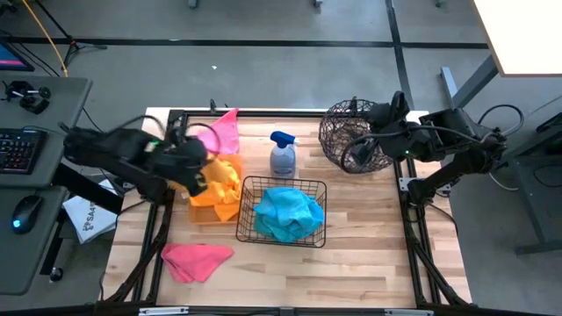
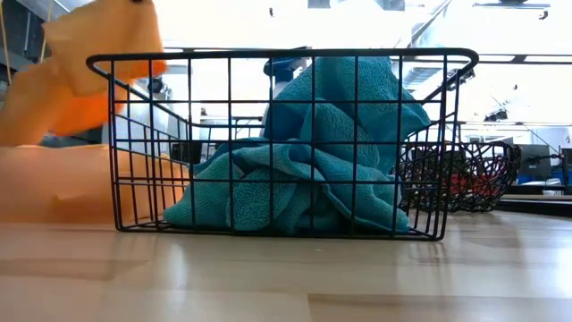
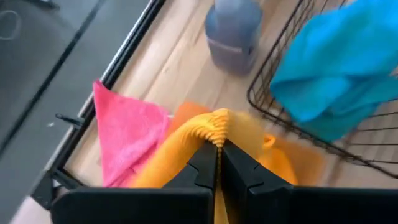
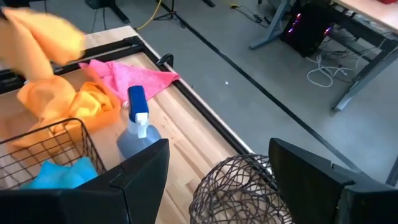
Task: Sort microfiber towel by color & place in baskets
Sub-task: Put the yellow towel into the orange bin, then put the bottom pink towel into the top wire basket
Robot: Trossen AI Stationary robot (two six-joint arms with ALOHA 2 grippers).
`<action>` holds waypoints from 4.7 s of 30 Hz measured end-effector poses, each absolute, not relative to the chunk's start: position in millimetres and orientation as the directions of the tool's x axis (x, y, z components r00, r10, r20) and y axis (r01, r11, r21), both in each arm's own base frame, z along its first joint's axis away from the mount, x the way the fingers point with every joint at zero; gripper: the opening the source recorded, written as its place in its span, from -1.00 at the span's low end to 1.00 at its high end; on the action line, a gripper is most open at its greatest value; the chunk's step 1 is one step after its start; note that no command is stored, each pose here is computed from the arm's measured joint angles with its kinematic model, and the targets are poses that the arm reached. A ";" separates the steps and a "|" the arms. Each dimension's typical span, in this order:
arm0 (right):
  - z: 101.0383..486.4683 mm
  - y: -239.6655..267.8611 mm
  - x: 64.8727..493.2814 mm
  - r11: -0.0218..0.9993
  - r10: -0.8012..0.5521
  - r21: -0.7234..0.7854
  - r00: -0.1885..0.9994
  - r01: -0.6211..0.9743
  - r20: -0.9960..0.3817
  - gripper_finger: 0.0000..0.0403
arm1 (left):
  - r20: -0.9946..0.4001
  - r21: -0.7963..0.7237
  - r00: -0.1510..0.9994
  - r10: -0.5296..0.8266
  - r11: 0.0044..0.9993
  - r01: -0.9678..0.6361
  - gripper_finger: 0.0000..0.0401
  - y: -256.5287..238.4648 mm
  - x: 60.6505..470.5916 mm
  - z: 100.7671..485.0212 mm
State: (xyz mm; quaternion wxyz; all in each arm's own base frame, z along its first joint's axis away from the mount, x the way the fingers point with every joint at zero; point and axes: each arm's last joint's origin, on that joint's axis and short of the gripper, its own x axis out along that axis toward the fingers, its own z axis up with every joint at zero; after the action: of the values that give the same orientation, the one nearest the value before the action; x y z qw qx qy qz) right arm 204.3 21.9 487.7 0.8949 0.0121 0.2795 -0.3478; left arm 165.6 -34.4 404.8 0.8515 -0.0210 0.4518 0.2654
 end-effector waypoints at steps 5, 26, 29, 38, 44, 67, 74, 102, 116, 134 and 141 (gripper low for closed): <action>488.9 21.5 205.0 0.744 -0.634 -0.173 0.600 0.646 -0.488 0.35 | -0.757 0.315 0.418 0.502 0.841 -0.440 -1.00 -27.8 200.3 390.3; 489.0 21.3 204.8 0.737 -0.639 -0.163 0.597 0.656 -0.485 0.35 | -0.685 0.024 0.389 0.616 0.553 -0.833 -1.00 -11.7 162.6 318.6; 489.1 21.2 204.8 0.734 -0.643 -0.166 0.595 0.659 -0.482 0.35 | -0.803 -0.007 0.318 0.504 0.525 -0.851 -1.00 -11.2 163.7 280.7; 488.8 21.2 205.4 0.728 -0.651 -0.172 0.590 0.663 -0.478 0.35 | -0.983 0.001 0.114 0.145 0.623 -0.782 -1.00 4.8 177.5 221.7; 488.6 21.4 205.5 0.734 -0.642 -0.168 0.594 0.658 -0.484 0.35 | -0.997 -0.055 0.008 -0.077 0.631 -0.774 -1.00 24.2 183.1 180.3; 487.6 22.8 206.3 0.766 -0.596 -0.134 0.615 0.629 -0.516 0.35 | -0.977 -0.084 -0.123 -0.172 0.851 -0.519 -0.43 34.4 213.7 201.0; 487.4 23.1 206.4 0.771 -0.586 -0.125 0.619 0.624 -0.523 0.35 | -0.978 -0.042 -0.170 -0.123 0.907 -0.418 -0.08 35.9 213.3 253.4; 487.3 23.3 206.7 0.784 -0.580 -0.152 0.622 0.602 -0.527 0.35 | -0.973 -0.128 0.188 -0.132 0.991 0.030 0.15 -171.0 184.1 283.3; 487.3 23.3 206.6 0.788 -0.580 -0.169 0.621 0.592 -0.527 0.35 | -0.991 0.129 0.036 0.130 0.991 -0.043 0.15 -220.9 183.2 189.1; 487.0 23.2 206.3 0.782 -0.581 -0.151 0.619 0.605 -0.529 0.35 | -0.997 0.072 -0.025 0.070 0.996 -0.061 -0.09 -189.7 171.0 138.7; 486.2 24.9 206.7 0.808 -0.530 -0.104 0.638 0.580 -0.559 0.35 | -0.986 -0.161 0.070 -0.151 0.974 -0.160 -0.90 -185.3 186.3 186.0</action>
State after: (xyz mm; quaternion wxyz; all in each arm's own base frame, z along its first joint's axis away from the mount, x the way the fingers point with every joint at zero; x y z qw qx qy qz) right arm 206.7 24.9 486.2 0.9039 0.0428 0.2949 -0.3069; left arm 186.3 -185.3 186.0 0.7226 -0.1141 0.6818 0.0031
